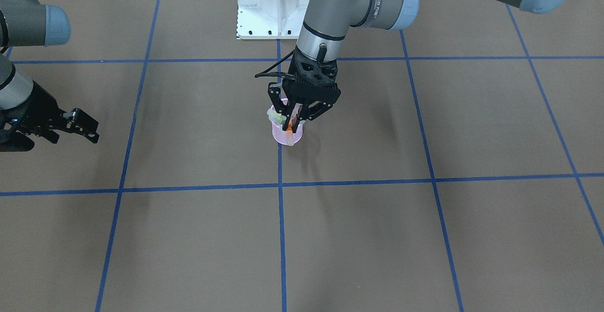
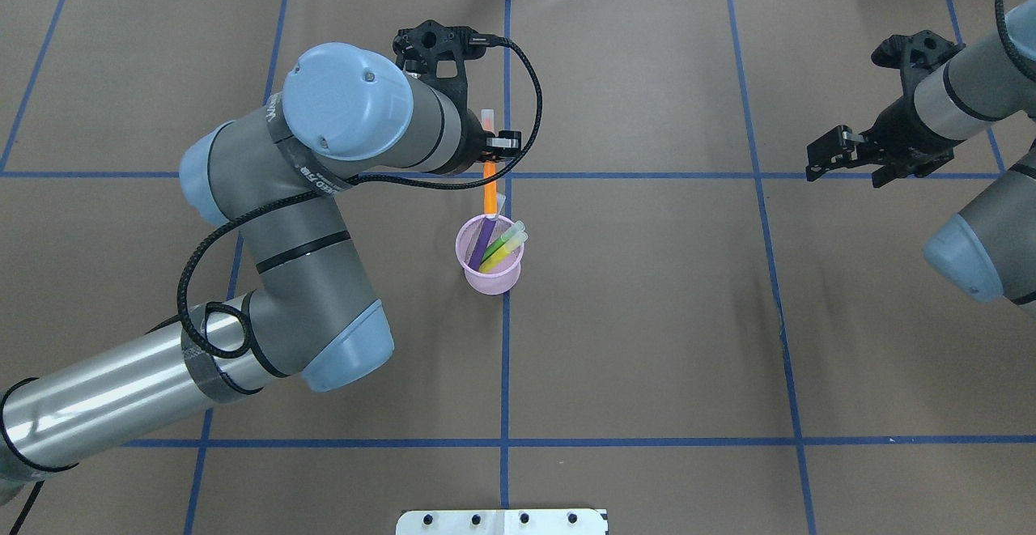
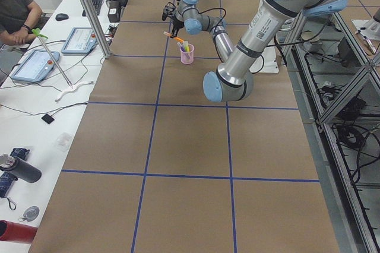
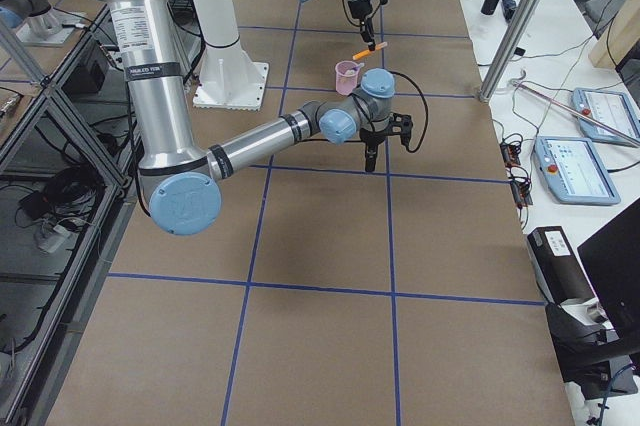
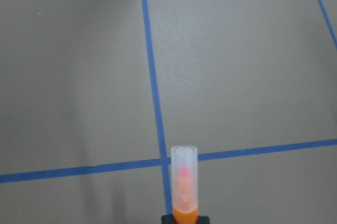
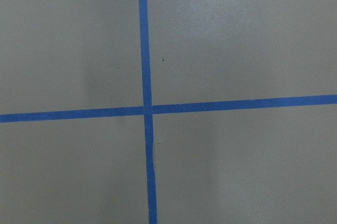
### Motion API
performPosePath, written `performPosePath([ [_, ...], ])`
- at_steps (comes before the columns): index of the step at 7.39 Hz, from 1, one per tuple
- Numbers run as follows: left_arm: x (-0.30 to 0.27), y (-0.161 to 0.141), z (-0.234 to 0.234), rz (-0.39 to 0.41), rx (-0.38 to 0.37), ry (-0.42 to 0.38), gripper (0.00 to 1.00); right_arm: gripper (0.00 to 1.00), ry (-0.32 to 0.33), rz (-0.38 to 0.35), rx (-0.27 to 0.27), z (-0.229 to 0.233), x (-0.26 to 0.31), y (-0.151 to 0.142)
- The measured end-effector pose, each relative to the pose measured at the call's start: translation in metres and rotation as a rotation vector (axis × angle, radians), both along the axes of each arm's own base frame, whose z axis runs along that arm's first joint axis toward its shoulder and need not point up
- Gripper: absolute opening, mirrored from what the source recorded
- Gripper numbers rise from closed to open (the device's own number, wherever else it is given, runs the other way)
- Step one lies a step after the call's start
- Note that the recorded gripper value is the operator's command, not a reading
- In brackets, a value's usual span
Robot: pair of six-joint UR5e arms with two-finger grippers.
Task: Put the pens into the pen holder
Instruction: 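Lift the orange marker, lower it into the cup and open the left gripper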
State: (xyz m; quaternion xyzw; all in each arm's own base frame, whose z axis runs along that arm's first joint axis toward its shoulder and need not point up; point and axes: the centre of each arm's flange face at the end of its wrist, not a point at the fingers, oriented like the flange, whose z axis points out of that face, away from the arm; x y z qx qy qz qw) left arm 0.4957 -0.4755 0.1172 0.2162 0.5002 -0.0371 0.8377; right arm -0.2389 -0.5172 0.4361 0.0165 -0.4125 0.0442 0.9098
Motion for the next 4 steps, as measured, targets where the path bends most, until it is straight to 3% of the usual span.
performPosePath([
  [2,-0.006,0.017,0.013,-0.009,0.061,0.028,0.00,0.98,0.000,0.000,0.001,0.000,0.000,0.000],
  [4,0.001,0.039,0.024,-0.012,0.173,0.025,0.00,0.98,-0.001,0.000,0.001,0.000,0.000,0.000],
])
